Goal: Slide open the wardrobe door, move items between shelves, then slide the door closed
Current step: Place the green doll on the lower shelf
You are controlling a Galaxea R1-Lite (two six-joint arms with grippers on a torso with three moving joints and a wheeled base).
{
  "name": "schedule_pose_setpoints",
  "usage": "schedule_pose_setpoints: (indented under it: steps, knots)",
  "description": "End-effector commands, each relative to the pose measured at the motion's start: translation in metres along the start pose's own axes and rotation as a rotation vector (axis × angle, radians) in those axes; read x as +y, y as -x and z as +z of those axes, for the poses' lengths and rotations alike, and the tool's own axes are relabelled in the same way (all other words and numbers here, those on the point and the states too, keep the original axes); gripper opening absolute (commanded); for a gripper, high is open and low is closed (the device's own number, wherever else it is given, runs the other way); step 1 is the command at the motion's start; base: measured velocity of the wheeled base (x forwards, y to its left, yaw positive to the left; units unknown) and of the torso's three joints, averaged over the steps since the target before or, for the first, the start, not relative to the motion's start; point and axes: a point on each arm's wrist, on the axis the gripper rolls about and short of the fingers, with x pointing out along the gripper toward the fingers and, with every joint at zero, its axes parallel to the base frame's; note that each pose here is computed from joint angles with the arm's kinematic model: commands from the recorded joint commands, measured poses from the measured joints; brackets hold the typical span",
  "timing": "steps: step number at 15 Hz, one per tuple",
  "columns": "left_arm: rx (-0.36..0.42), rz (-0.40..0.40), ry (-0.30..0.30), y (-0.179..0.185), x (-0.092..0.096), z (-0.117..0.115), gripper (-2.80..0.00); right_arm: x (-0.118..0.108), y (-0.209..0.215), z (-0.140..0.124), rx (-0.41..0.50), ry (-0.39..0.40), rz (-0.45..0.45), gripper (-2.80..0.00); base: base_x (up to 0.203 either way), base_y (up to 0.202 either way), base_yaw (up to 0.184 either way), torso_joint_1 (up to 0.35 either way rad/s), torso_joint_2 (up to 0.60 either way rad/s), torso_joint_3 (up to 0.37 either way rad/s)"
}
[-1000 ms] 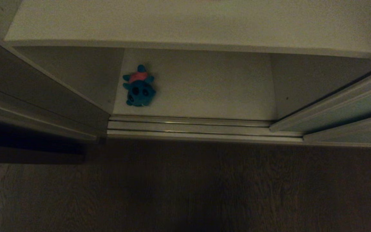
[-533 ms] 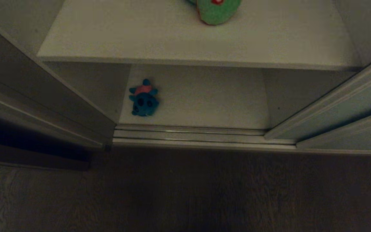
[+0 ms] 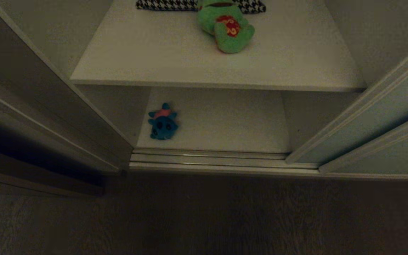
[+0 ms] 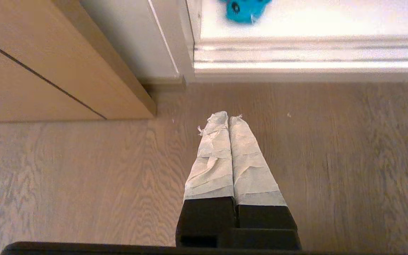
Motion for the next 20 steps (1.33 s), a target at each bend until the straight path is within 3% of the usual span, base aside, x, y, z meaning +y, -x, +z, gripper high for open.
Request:
schedule_pose_setpoints:
  steps: [1, 12, 20]
  knots:
    - [0.004, 0.000, -0.001, -0.0003, 0.0000, 0.0001, -2.80, 0.0000, 0.0003, -0.0002, -0.004, 0.001, 0.001, -2.80, 0.000, 0.000, 0.000, -0.002, 0.00, 0.196]
    - [0.002, 0.000, -0.001, -0.0003, 0.0000, 0.0002, -2.80, 0.0000, 0.0002, -0.0005, -0.003, 0.000, 0.001, -2.80, 0.000, 0.000, 0.000, 0.002, 0.00, 0.198]
    - [0.005, 0.000, -0.010, -0.0003, 0.0000, -0.0001, -2.80, 0.0000, 0.0003, -0.0002, -0.004, 0.001, 0.001, -2.80, 0.000, 0.000, 0.000, 0.001, 0.00, 0.019]
